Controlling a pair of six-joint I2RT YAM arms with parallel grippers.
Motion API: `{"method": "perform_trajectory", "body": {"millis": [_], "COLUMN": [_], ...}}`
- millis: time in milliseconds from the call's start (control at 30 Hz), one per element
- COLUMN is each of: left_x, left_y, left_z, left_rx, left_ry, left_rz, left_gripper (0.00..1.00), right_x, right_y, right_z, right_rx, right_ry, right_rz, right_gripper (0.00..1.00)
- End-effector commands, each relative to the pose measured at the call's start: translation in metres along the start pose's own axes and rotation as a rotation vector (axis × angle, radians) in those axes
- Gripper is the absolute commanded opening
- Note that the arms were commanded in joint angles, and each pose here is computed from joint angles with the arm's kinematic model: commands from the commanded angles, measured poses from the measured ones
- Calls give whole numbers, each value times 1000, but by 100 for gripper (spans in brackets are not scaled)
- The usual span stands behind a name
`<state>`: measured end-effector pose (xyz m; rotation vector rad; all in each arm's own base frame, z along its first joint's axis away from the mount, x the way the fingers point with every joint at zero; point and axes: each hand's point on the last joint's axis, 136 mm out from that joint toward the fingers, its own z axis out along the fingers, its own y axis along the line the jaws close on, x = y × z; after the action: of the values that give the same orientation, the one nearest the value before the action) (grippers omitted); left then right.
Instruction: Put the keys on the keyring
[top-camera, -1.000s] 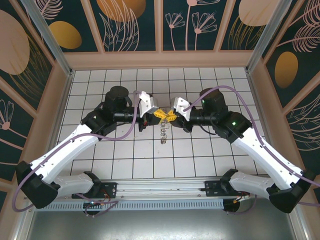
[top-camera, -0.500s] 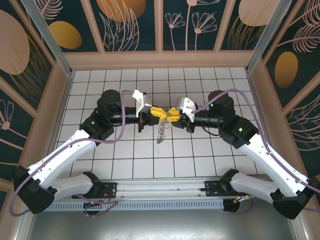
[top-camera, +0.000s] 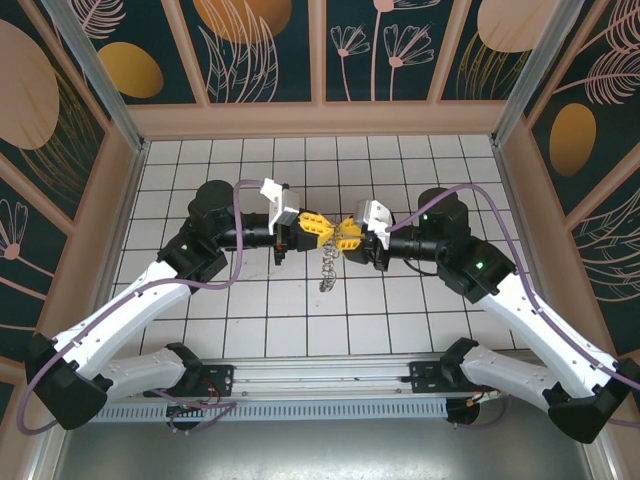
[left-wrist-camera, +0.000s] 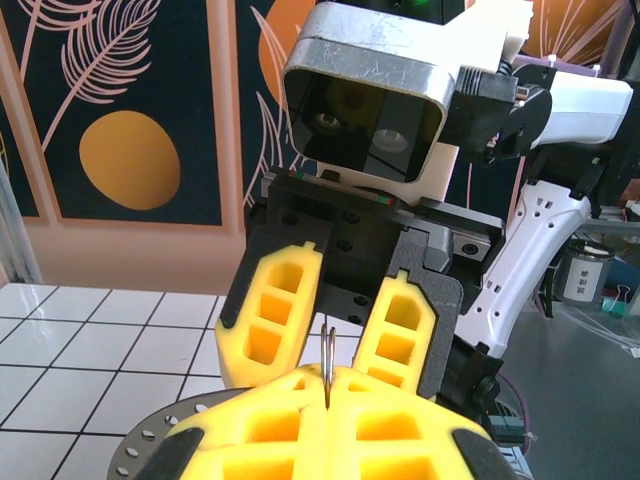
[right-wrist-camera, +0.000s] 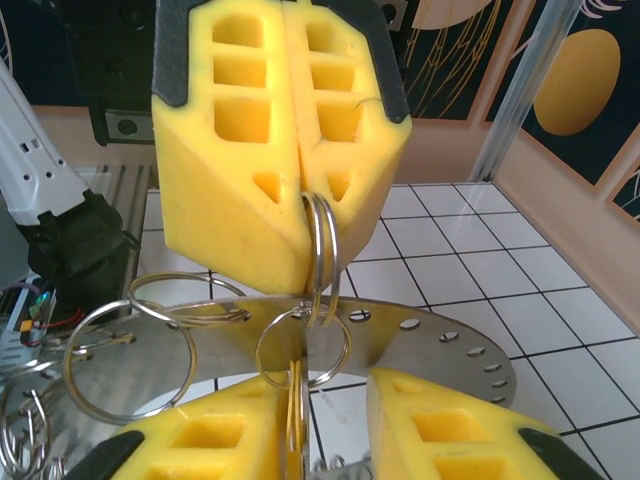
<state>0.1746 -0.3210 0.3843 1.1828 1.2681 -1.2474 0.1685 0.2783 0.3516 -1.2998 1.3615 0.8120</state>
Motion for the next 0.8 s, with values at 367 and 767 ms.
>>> {"method": "perform_trajectory", "body": {"millis": [367, 767], "left_x": [-9, 35], "left_y": [-4, 29], "left_z": [-2, -1], "left_rx": [-4, -161], "left_ry": [0, 127], "left_rz": [55, 45], "left_gripper": [0, 0], "right_x": [-14, -9], "right_y": [-18, -30], "right_z": [-11, -6], "right_rx": [115, 156], "right_ry": [-39, 7], "right_rz": [-49, -19], "right_gripper": [0, 0]}}
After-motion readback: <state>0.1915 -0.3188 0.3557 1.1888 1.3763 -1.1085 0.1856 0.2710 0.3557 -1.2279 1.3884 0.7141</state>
